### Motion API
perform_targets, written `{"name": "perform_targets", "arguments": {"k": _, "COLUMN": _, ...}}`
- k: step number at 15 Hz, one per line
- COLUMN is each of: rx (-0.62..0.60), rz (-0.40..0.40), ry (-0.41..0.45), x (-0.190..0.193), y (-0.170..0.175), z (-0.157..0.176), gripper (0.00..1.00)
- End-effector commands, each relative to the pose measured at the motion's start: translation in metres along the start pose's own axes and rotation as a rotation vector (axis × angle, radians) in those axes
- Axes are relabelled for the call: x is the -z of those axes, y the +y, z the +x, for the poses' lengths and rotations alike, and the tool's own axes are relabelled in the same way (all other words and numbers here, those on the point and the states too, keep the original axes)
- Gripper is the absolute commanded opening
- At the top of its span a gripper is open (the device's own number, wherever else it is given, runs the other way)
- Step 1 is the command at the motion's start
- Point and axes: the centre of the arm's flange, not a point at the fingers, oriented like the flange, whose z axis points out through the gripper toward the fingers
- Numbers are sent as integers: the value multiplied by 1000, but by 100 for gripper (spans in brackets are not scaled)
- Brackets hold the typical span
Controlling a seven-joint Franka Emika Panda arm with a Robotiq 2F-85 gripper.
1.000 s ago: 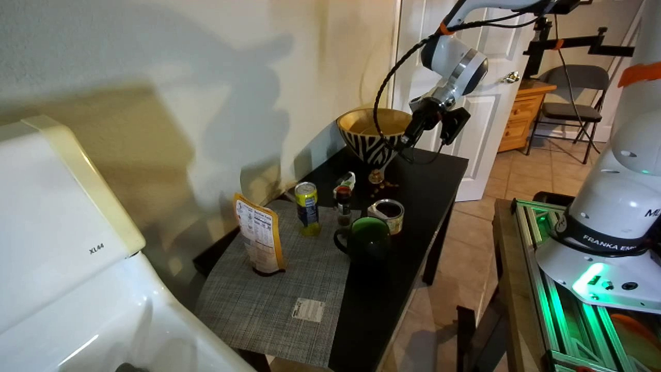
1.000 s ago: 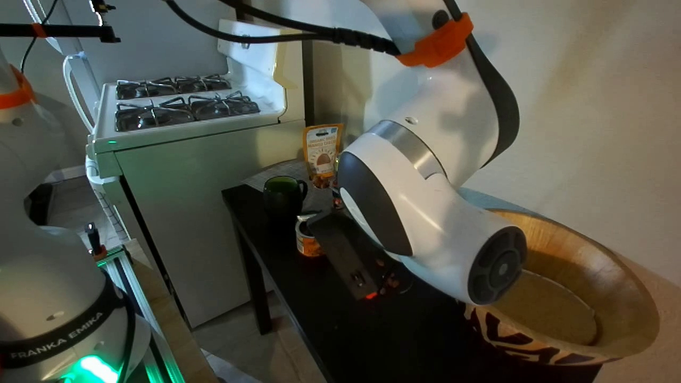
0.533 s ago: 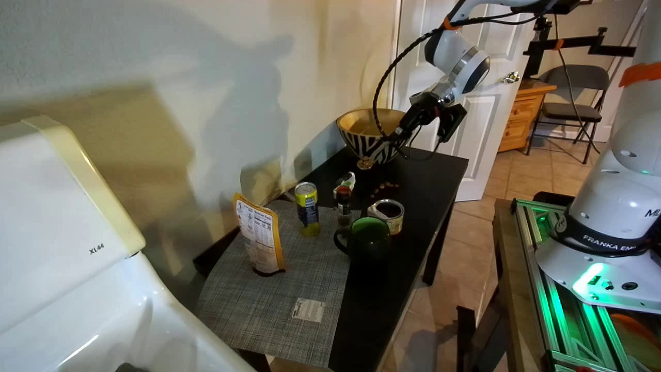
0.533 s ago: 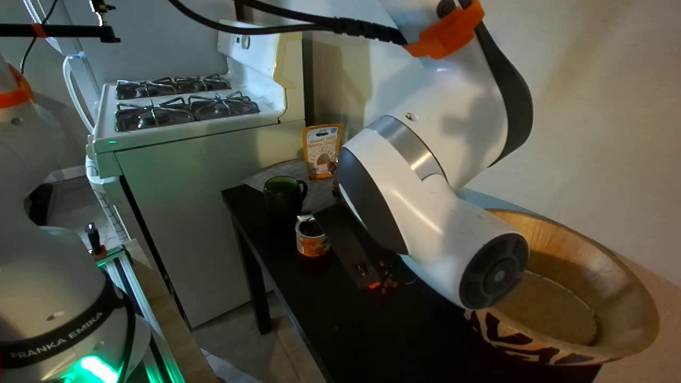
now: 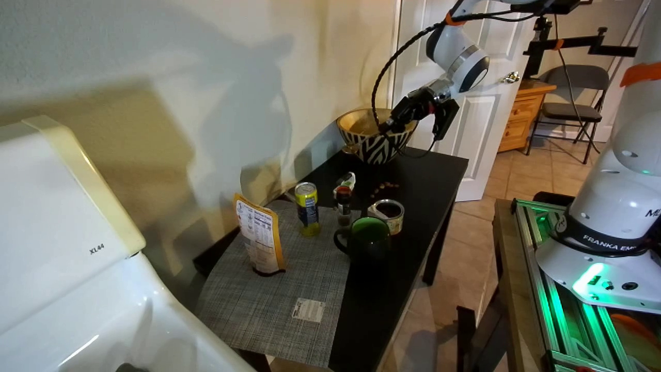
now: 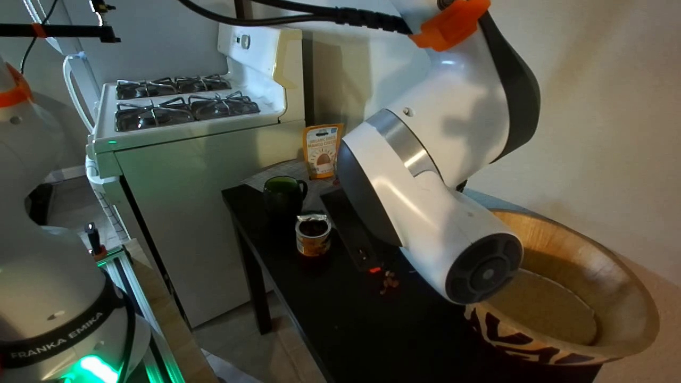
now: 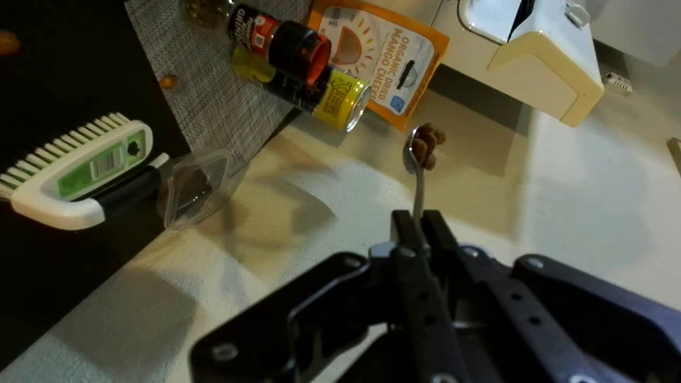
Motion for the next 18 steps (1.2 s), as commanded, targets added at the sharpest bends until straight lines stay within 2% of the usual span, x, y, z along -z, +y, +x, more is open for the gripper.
{"name": "perform_targets", "arguments": {"k": 1, "rx": -1, "rz": 2, "ry": 2, "x": -1, "y": -1, "z": 1, "gripper": 8}}
{"name": "perform_targets", "arguments": {"k": 12, "rx": -2, "rz": 4, "ry": 5, "x": -2, "y": -1, "z": 1, "gripper": 8}}
{"name": "perform_targets", "arguments": {"k": 13, "rx": -2, "rz": 4, "ry": 5, "x": -2, "y": -1, "z": 1, "gripper": 2}}
{"name": "perform_targets", "arguments": {"k": 18, "rx": -61, "rz": -30, "ry": 37, "x": -8, "y": 3, "z": 6, "gripper": 2}}
